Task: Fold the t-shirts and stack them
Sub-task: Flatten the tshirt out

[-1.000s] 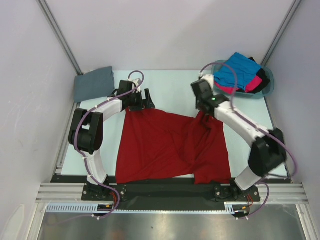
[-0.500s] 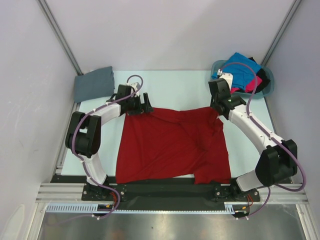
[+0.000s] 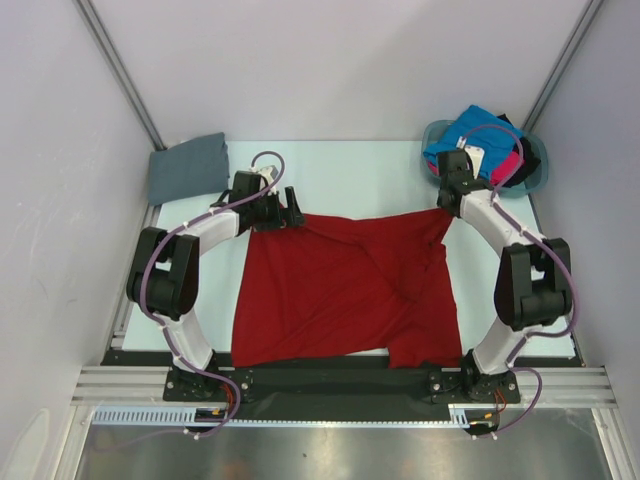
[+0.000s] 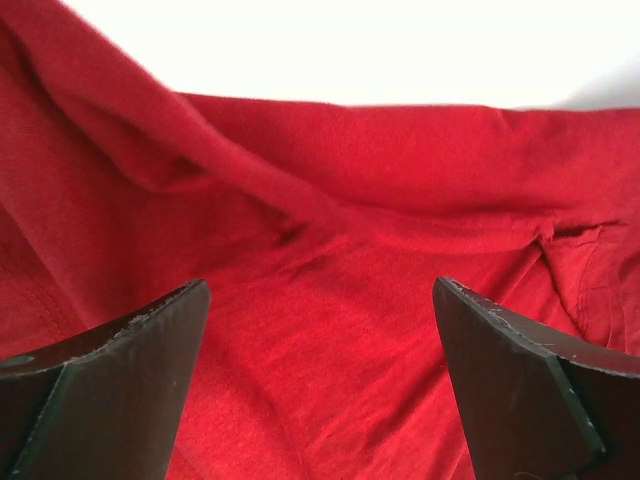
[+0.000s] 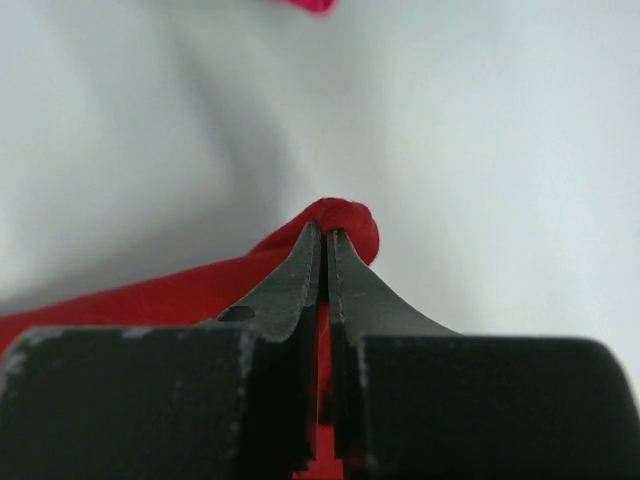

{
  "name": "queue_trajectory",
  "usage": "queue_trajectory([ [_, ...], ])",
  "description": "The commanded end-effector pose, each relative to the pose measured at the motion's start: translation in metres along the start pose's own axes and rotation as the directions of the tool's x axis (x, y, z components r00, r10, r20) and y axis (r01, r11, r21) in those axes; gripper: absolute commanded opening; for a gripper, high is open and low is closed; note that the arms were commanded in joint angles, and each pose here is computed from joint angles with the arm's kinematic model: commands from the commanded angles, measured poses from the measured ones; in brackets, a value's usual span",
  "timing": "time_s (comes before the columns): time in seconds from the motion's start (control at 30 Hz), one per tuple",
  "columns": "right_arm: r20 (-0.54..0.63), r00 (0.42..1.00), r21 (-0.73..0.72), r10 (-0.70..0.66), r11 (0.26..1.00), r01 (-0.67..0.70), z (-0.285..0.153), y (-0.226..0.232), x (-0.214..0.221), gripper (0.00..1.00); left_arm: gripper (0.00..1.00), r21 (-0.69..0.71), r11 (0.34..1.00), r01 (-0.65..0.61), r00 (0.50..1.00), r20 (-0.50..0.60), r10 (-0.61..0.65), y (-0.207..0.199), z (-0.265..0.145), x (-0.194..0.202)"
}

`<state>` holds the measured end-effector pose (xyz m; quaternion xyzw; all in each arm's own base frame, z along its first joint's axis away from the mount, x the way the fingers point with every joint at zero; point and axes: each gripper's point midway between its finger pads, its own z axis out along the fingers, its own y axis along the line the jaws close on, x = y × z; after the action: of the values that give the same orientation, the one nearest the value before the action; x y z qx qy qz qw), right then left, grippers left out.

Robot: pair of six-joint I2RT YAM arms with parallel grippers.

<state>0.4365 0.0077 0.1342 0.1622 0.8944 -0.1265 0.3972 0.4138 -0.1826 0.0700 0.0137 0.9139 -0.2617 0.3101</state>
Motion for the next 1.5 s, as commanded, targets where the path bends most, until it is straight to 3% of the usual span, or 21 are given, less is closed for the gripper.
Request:
queue_trajectory([
  [0.0,0.122,0.990,-0.043,0.068,0.997,-0.063,0.013,0.015,-0.057,0.00,1.00,0.017,1.000,-0.023,0.998,0.056,0.022,-0.010,-0.004,-0.020],
  [0.13,0.160,0.983,-0.140,0.087,0.988,-0.065,0.022,0.042,-0.098,0.00,1.00,0.011,1.000,-0.029,0.998,0.050,0.028,-0.007,-0.001,-0.017],
  [0.27,0.149,0.985,-0.222,0.083,0.974,-0.049,0.034,0.069,-0.110,0.00,1.00,-0.035,0.999,-0.032,0.998,0.050,0.034,0.004,0.000,-0.012],
  [0.47,0.111,0.992,-0.217,0.059,0.976,-0.034,0.046,0.074,-0.100,0.00,1.00,-0.144,0.989,-0.015,0.997,0.070,0.025,0.025,0.004,-0.014],
  [0.7,0.113,0.993,-0.223,0.044,0.975,-0.018,0.044,0.071,-0.093,0.00,1.00,-0.309,0.946,0.100,0.973,0.228,-0.029,0.051,0.006,-0.056],
  [0.77,0.106,0.994,-0.224,0.041,0.975,-0.017,0.044,0.070,-0.089,0.00,1.00,-0.359,0.925,0.128,0.973,0.227,-0.047,0.063,0.012,-0.058],
  [0.93,0.101,0.994,-0.251,0.045,0.968,-0.018,0.041,0.074,-0.087,0.00,1.00,-0.361,0.918,0.161,0.962,0.264,-0.065,0.066,0.020,-0.089],
  [1.17,0.088,0.995,-0.260,0.038,0.965,-0.014,0.040,0.074,-0.081,0.00,1.00,-0.478,0.854,0.205,0.947,0.317,-0.050,0.100,0.000,-0.095],
  [1.23,0.087,0.996,-0.263,0.038,0.965,-0.014,0.040,0.075,-0.080,0.00,1.00,-0.551,0.806,0.216,0.946,0.321,-0.034,0.116,-0.012,-0.091],
  [1.47,0.082,0.996,-0.274,0.037,0.962,-0.014,0.037,0.075,-0.080,0.00,1.00,-0.580,0.773,0.256,0.953,0.286,-0.101,0.144,-0.005,-0.078],
])
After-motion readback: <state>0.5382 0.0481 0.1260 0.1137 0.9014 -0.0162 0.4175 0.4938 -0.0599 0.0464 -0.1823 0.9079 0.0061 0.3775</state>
